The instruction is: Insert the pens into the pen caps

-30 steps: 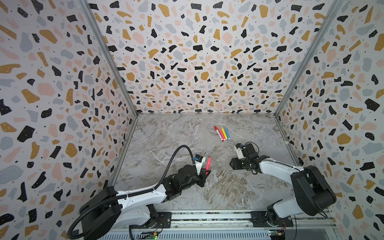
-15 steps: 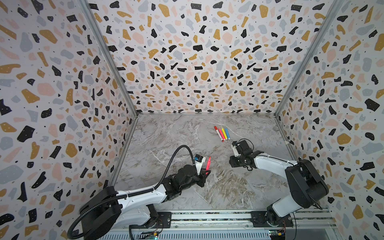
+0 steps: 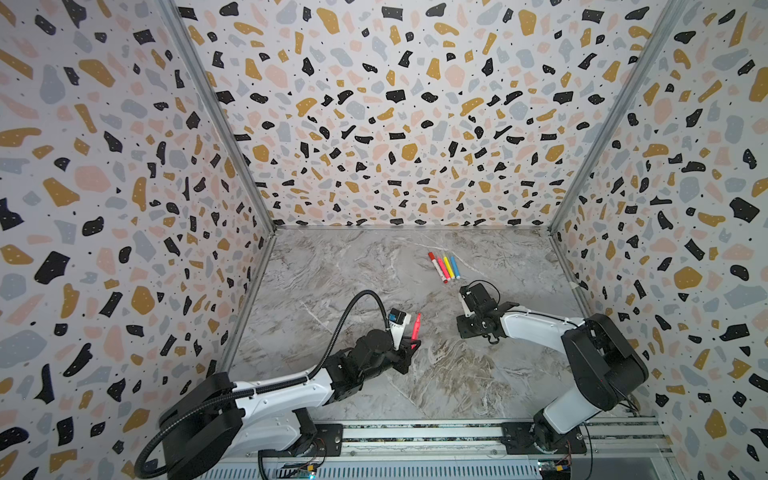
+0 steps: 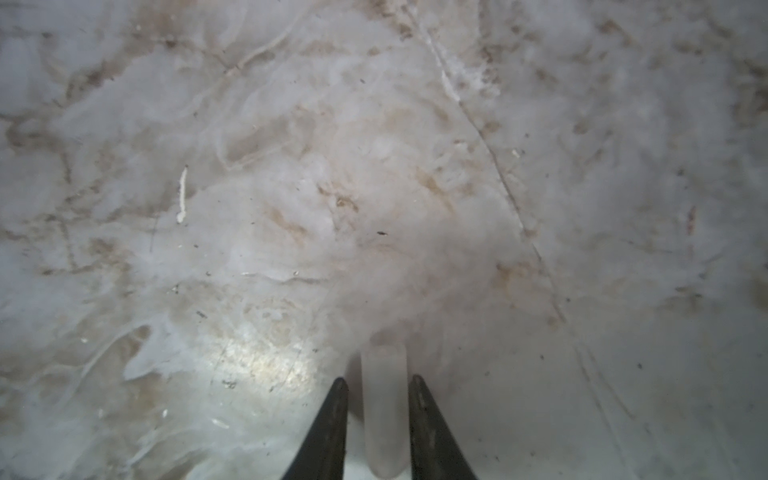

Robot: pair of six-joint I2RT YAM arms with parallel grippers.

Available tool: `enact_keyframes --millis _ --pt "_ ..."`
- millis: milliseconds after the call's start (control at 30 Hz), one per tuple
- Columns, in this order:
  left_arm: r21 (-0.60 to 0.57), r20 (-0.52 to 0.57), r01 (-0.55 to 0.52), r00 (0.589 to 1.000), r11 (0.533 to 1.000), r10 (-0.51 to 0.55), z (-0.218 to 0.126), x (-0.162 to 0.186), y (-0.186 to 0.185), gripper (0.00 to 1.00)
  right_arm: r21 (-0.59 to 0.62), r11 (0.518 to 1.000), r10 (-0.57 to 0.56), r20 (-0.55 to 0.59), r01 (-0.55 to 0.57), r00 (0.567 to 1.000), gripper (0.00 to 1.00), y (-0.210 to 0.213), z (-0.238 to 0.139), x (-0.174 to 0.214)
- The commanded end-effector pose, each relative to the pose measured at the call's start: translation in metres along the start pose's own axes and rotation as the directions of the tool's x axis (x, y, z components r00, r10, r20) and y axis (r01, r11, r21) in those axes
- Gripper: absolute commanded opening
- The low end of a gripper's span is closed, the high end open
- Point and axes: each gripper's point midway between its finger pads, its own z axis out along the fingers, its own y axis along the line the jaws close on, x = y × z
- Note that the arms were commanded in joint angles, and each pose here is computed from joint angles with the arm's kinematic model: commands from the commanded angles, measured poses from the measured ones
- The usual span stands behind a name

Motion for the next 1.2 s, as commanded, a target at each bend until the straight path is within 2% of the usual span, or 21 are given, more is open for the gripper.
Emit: enact_keyframes --millis 0,133,233,333,433,533,633,700,767,967,1167 --pt "0.0 0.022 -0.018 1.0 1.0 0.018 -0.002 -0.004 -0.001 0.0 0.02 1.0 -0.01 -0.03 0.011 0.999 0.2 -0.001 -0.001 0.002" --pt "0.009 0.029 -0.025 0.999 1.0 0.024 -0.003 -0.006 -0.003 0.0 -0.008 1.0 -0.022 -0.004 0.021 1.0 0.12 0.004 -0.008 -0.007" --pt "0.019 0.033 -0.034 0.999 0.999 0.033 -0.004 -0.007 -0.006 0.01 -0.15 0.987 -0.047 0.101 0.062 0.994 0.1 0.029 -0.032 -0.026" --pt "0.037 0.04 -0.043 0.998 0.998 0.041 -0.004 -0.008 -0.013 0.01 -0.303 0.947 -0.029 0.248 0.106 0.968 0.08 0.054 -0.075 -0.049" --pt "0.066 0.054 -0.047 0.998 0.997 0.043 -0.003 -0.008 -0.026 0.01 -0.457 0.872 0.019 0.394 0.177 0.919 0.07 0.076 -0.126 -0.068" --pt "0.11 0.077 -0.038 0.997 0.993 0.029 0.0 -0.009 -0.041 0.01 -0.603 0.748 0.094 0.508 0.276 0.856 0.07 0.096 -0.178 -0.075" --pt "0.171 0.103 -0.019 0.995 0.985 0.002 0.001 -0.011 -0.058 0.01 -0.684 0.627 0.167 0.587 0.374 0.792 0.08 0.109 -0.221 -0.072" --pt "0.204 0.118 -0.023 0.993 0.979 -0.001 0.002 -0.013 -0.07 0.0 -0.714 0.566 0.214 0.611 0.412 0.762 0.07 0.114 -0.242 -0.069" --pt "0.213 0.124 -0.031 0.992 0.977 0.004 0.003 -0.015 -0.077 0.0 -0.728 0.529 0.242 0.623 0.437 0.744 0.07 0.115 -0.255 -0.066" --pt "0.231 0.139 -0.04 0.99 0.972 0.008 0.004 -0.024 -0.087 0.0 -0.753 0.477 0.297 0.624 0.453 0.723 0.07 0.116 -0.266 -0.062" --pt "0.245 0.17 -0.024 0.985 0.969 -0.018 0.001 -0.036 -0.094 0.01 -0.78 0.446 0.355 0.605 0.439 0.713 0.08 0.115 -0.267 -0.057"
